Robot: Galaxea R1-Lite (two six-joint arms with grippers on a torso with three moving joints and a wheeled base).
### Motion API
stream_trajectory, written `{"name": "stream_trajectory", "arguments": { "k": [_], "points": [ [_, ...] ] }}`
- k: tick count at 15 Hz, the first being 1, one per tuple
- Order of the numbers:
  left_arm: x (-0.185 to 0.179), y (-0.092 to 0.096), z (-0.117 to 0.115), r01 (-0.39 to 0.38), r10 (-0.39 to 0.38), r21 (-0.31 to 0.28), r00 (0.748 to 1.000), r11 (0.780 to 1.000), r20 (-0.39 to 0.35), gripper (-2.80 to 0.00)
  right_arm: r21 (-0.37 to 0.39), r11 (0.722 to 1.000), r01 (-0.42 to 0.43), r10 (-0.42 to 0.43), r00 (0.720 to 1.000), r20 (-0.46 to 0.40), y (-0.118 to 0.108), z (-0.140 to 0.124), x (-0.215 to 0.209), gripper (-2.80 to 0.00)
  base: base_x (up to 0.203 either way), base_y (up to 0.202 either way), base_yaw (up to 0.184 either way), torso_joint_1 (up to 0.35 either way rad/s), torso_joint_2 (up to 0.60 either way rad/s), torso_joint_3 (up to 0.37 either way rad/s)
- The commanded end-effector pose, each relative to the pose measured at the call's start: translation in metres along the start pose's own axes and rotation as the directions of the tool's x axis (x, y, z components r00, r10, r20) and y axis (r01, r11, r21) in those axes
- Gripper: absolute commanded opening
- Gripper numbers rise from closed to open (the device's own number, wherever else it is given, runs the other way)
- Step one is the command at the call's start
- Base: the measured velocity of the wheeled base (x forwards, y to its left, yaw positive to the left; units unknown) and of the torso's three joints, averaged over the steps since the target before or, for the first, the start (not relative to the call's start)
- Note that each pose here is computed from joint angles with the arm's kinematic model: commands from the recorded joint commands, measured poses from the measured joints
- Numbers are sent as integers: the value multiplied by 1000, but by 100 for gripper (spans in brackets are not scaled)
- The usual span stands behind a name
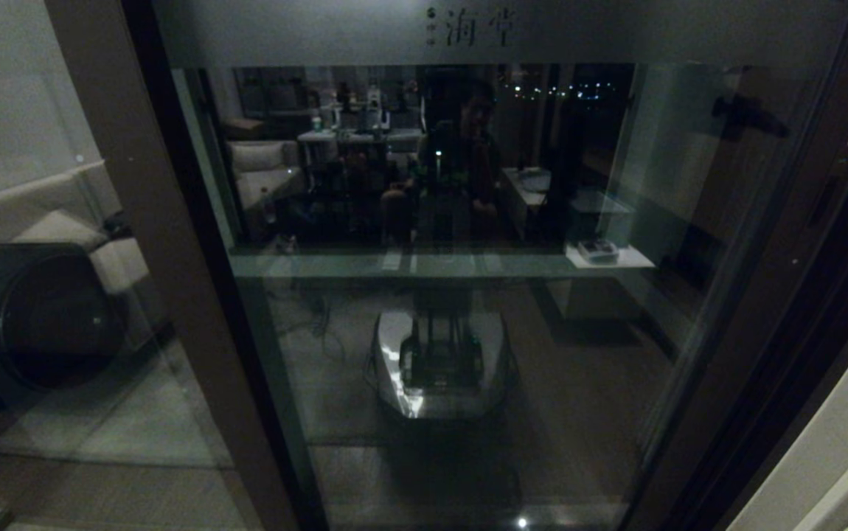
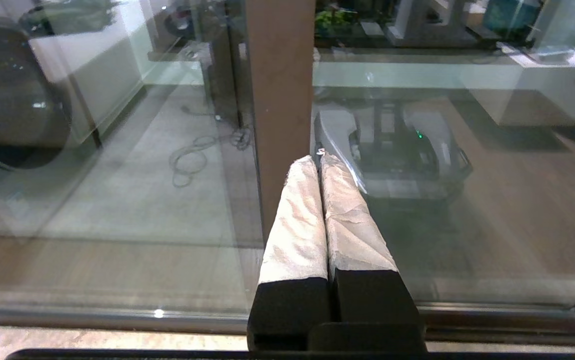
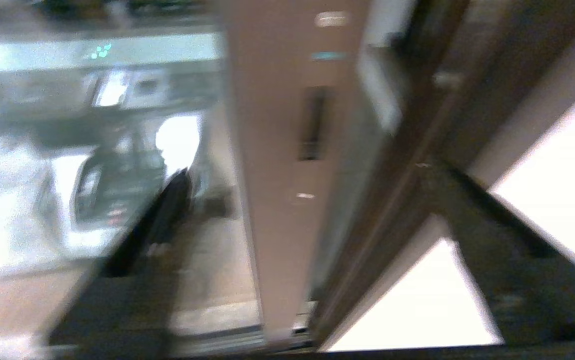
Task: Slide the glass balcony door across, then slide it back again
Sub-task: Open the slid door
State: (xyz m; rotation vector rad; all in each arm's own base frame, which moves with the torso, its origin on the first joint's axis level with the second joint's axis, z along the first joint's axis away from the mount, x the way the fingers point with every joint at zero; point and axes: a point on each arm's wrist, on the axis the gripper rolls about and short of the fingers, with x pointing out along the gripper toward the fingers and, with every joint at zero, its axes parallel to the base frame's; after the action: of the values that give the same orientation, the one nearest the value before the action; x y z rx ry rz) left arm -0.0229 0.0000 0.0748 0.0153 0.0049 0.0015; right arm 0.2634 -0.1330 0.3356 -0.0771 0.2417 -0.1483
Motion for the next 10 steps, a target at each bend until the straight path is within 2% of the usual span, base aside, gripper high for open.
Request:
{"name": "stream_trajectory", "arguments": {
  "k": [1, 10],
  "points": [
    [0, 0, 0, 0, 0, 0, 1000, 1000, -1, -280, -2, 1000, 18, -18, 1000, 13, -3, 3, -4, -280, 0, 0, 0, 0, 0, 0],
    [0, 0, 0, 0, 0, 0, 1000, 1000, -1, -280, 4, 999, 35, -35, 999, 8, -14, 4, 11, -280, 0, 0, 0, 0, 0, 0]
  ]
}}
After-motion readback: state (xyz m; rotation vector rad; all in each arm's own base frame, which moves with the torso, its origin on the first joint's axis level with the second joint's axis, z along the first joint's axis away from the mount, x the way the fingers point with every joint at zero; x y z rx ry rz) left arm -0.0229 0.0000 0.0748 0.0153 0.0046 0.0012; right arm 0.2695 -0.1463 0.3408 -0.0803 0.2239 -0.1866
